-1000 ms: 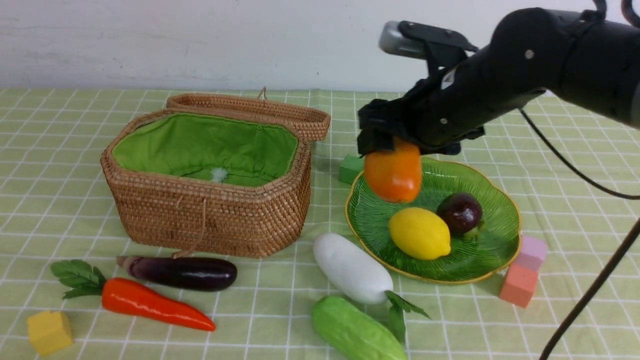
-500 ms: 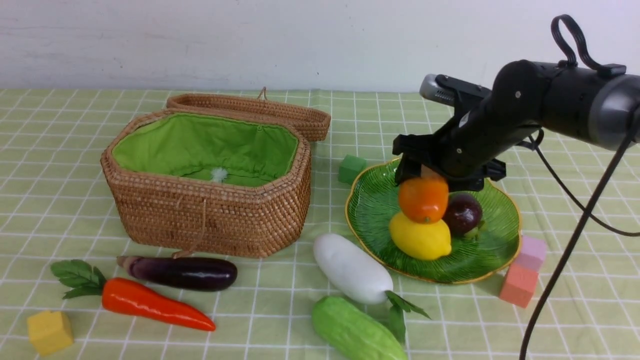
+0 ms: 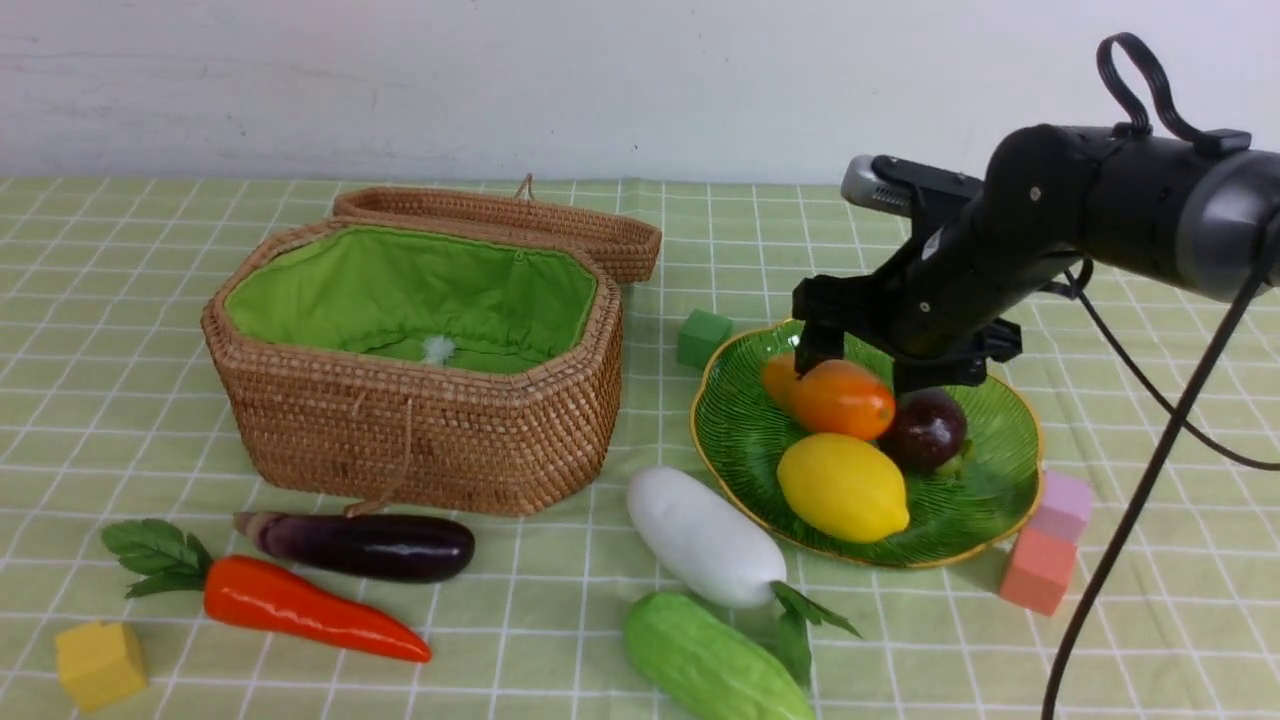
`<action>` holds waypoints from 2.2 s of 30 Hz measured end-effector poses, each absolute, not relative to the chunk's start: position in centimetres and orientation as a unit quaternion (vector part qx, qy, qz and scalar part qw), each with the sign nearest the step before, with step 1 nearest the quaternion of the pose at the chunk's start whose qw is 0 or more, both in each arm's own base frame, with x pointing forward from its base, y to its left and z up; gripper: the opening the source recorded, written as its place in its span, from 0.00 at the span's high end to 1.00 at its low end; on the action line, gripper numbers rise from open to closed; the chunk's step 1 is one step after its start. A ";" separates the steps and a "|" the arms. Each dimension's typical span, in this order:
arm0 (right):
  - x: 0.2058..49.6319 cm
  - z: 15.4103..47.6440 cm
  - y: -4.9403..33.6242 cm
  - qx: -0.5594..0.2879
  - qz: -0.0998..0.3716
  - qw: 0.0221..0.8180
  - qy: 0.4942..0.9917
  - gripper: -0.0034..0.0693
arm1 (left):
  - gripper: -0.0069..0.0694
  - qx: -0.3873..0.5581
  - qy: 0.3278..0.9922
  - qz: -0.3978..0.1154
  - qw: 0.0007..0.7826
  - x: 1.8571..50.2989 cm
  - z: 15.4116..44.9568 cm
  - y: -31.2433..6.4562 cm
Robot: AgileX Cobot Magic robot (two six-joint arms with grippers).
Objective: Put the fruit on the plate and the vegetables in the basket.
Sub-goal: Use the right arm to grab a mango and put it into the right plate, then take a chayote with your right arm and place it on the basket on the left.
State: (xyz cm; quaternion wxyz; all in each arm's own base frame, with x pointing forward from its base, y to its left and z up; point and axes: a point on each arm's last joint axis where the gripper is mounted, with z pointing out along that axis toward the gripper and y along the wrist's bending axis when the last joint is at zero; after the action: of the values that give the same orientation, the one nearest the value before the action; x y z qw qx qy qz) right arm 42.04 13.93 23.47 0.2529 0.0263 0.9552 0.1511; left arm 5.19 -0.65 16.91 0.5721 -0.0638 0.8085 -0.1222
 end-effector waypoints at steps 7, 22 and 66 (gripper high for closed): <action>40.4 27.7 13.3 0.009 0.147 0.284 0.947 0.20 | 0.60 -0.064 0.808 -0.122 0.572 5.2 16.9 -0.7; 28.2 43.1 9.6 -0.051 0.155 0.380 0.910 0.97 | 0.60 -0.064 0.808 -0.122 0.572 5.2 16.9 -0.7; 0.5 29.9 2.5 -0.128 0.226 0.529 0.808 0.95 | 0.60 -0.064 0.808 -0.122 0.572 5.2 16.9 -0.7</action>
State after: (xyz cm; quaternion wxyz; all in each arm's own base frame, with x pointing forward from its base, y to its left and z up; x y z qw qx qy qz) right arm 0.46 2.48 29.91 0.5288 -0.1277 0.8081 0.2258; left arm 5.19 -0.65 16.91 0.5721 -0.0638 0.8085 -0.1222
